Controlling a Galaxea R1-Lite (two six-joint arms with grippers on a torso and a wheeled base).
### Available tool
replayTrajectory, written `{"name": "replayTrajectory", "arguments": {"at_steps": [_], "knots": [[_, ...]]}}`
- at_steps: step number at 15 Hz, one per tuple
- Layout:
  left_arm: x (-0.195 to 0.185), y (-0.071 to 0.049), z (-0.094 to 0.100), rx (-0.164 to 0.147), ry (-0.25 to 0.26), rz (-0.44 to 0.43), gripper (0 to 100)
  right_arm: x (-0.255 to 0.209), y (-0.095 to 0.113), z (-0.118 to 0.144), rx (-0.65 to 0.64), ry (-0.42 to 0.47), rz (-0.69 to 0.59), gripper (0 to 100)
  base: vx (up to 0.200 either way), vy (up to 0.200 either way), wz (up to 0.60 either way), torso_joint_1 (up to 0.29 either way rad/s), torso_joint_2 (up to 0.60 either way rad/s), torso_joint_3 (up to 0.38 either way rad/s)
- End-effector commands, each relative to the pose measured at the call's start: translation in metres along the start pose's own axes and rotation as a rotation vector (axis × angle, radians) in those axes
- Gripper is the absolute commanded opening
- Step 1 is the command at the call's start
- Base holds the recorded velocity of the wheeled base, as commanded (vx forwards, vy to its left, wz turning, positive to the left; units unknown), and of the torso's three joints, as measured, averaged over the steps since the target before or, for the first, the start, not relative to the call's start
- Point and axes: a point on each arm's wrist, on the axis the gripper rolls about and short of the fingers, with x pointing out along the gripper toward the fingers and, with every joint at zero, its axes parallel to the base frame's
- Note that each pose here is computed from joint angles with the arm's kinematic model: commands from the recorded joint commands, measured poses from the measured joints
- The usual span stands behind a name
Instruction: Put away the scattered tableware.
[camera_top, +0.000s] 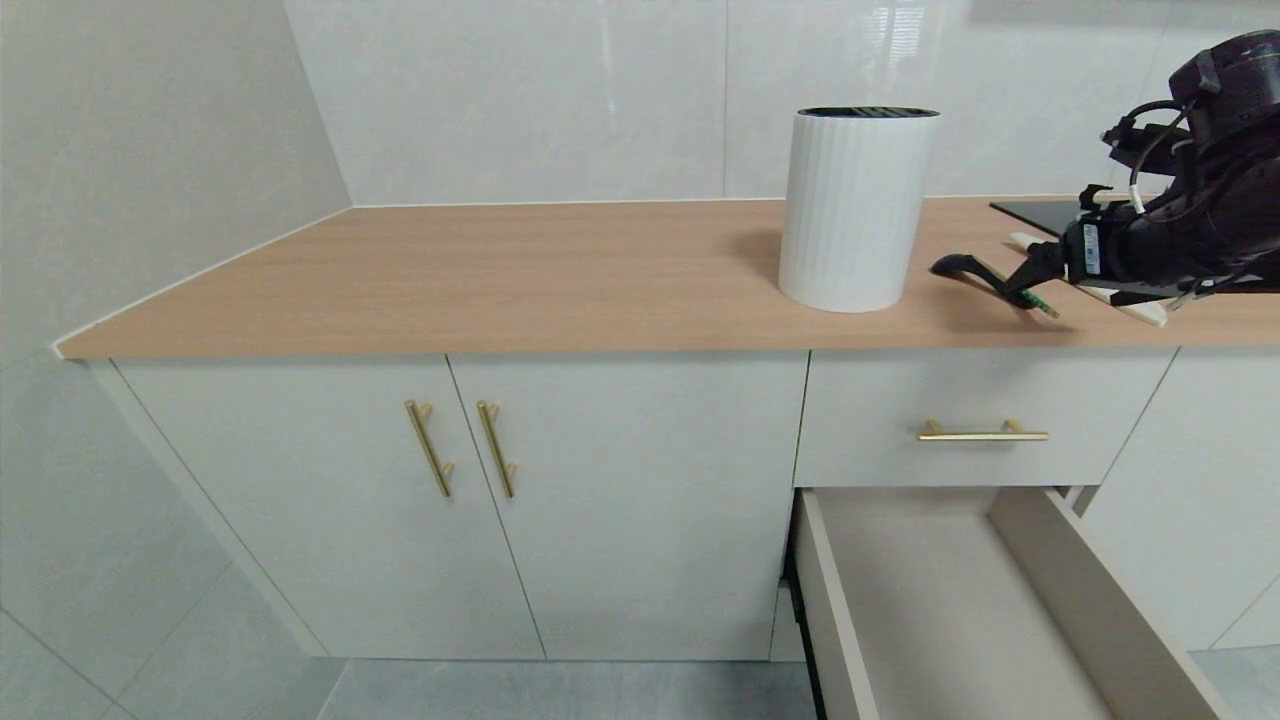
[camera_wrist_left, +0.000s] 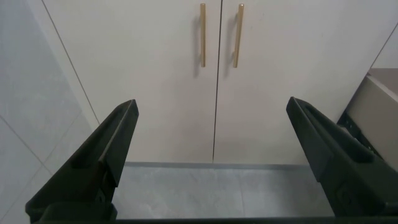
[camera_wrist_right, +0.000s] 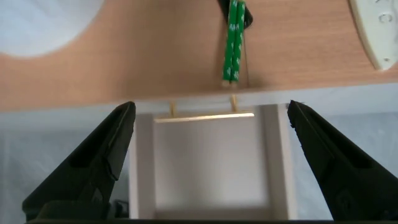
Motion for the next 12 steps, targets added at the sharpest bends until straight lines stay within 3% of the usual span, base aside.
{"name": "replayTrajectory", "arguments": {"at_steps": [1, 12], "knots": [[0.000, 0.000, 0.000, 0.000, 0.000, 0.000, 100, 0.014, 0.001, 0.001, 0.033, -0.015, 0.001, 100, 0.000, 0.000, 0.00, 0.000, 0.00, 0.000], [0.000, 0.000, 0.000, 0.000, 0.000, 0.000, 100, 0.049, -0.010, 0.004, 0.092, -0.043, -0.051, 100, 0.000, 0.000, 0.00, 0.000, 0.00, 0.000]]}}
